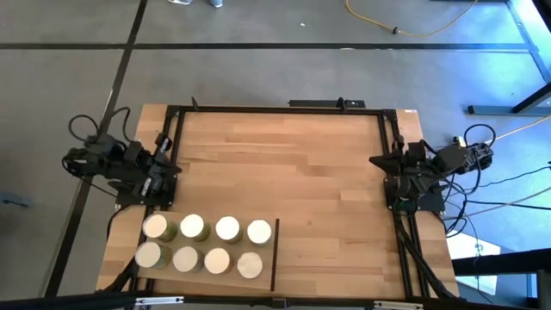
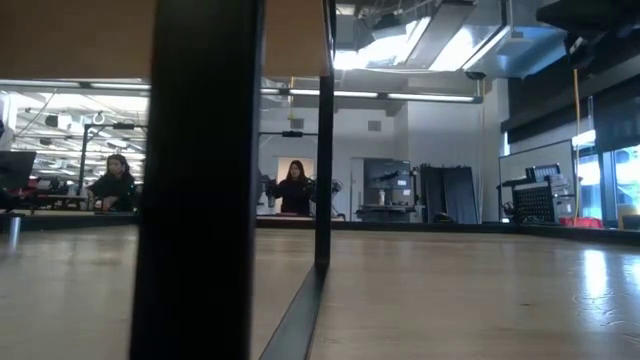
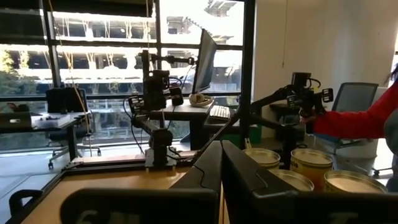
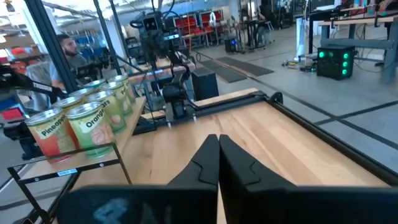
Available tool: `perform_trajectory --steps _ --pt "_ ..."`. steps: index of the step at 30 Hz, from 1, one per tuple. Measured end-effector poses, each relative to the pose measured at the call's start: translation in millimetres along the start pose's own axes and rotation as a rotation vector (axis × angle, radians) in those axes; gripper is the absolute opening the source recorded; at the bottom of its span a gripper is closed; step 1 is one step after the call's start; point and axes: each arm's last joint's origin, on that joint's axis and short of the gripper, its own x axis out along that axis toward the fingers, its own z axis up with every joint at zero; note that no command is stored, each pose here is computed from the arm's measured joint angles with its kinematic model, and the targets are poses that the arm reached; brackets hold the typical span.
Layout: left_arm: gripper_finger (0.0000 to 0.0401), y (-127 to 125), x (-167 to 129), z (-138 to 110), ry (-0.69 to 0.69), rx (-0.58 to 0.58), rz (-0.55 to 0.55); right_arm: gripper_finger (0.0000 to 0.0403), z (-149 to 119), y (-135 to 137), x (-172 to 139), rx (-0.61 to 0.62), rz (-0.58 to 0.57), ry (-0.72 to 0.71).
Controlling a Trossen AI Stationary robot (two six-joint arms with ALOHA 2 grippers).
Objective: Pick and place cans onto a shelf
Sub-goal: Return to Home Position
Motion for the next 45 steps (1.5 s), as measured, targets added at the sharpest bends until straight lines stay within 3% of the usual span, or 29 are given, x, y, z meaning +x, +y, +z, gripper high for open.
perform_trajectory --steps 15,34,45 --pt "0.0 0 11 -24 0.024 0.013 0.001 0.0 -33 1 11 0.039 0.049 -0.059" --pt "0.0 0 31 -100 0.105 0.024 -0.057 0.0 -104 5 37 -0.018 0.162 0.014" --pt "0.0 0 33 -132 0.13 0.025 -0.069 0.0 -105 7 38 -0.129 0.211 0.011"
